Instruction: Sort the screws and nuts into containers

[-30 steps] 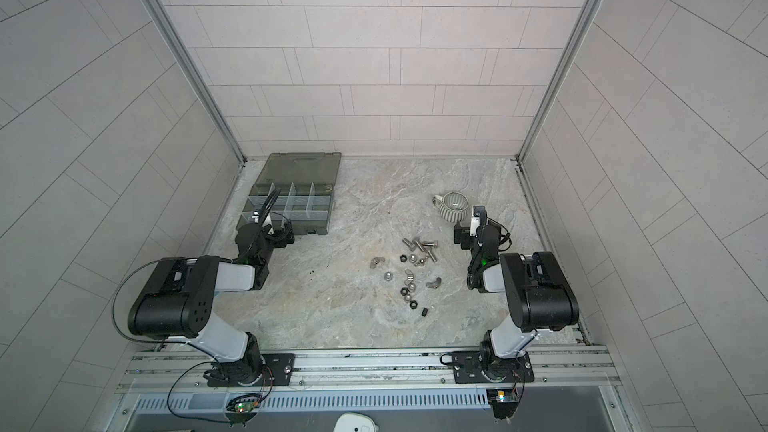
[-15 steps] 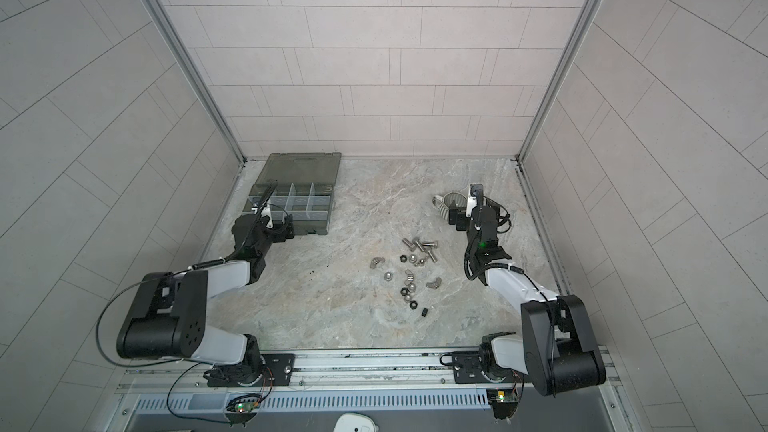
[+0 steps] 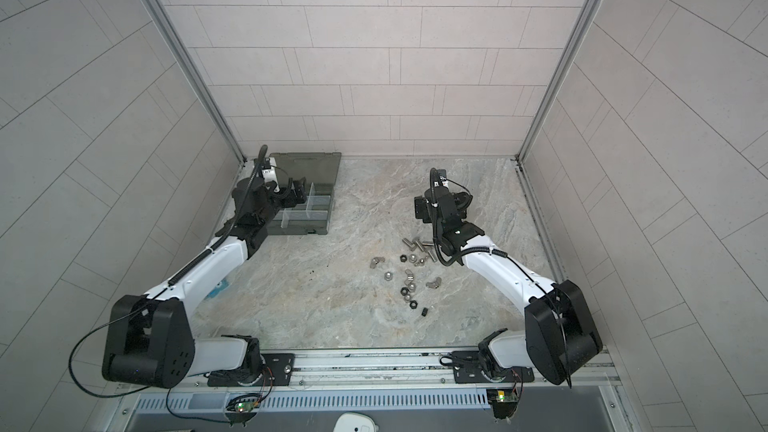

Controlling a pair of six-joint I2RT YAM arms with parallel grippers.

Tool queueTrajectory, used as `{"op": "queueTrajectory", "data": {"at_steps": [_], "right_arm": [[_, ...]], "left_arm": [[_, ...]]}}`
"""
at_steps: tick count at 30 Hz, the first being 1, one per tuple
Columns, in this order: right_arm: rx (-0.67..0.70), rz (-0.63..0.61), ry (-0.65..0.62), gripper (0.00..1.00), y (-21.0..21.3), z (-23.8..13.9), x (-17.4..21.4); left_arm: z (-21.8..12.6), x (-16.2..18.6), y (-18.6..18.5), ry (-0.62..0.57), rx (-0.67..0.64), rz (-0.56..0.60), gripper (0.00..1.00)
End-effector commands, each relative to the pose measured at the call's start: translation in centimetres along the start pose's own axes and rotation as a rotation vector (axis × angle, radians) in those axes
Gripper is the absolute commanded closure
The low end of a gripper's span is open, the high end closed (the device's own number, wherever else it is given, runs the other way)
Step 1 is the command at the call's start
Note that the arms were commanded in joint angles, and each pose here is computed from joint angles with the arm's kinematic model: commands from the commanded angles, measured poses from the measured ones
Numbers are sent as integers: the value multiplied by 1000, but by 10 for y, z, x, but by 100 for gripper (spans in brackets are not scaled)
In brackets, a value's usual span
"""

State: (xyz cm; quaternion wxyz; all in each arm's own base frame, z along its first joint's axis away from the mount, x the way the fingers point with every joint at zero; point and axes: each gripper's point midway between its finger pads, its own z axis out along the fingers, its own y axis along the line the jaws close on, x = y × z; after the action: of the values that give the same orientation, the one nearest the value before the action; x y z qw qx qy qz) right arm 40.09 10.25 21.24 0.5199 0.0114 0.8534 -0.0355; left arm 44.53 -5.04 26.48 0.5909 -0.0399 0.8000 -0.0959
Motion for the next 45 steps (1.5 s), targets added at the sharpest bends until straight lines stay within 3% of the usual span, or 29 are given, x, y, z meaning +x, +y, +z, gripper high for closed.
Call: {"op": "queueTrajectory", "data": {"at_steps": [1,7,13,15,19,24,30,38,45], "right_arm": [[-64,18,160,1,12,-5,23],[-216,65,235,11,40,-14,22],[-349,83,335,17,83,-20,47],[-369,52,351,17,96,-27,57],[-419,-20,339,17,114,-44,57],[-422,-73,384,17,112,-63,32],[-451,-75,431,17,114,-71,37],[-443,-101,434,17,111,-69,43],[-432,-118,439,17,112,-64,45]], "left_arm": [[2,12,5,195,-49,-1,0],[9,2,42,342,-218,49,0],[49,31,102,466,-249,-163,11],[61,35,122,509,-265,-182,12],[66,46,154,649,-348,-94,13],[56,84,172,825,-402,-28,17],[57,112,178,873,-391,-55,21],[48,112,210,857,-421,-133,23],[39,129,235,905,-441,-154,32]]}}
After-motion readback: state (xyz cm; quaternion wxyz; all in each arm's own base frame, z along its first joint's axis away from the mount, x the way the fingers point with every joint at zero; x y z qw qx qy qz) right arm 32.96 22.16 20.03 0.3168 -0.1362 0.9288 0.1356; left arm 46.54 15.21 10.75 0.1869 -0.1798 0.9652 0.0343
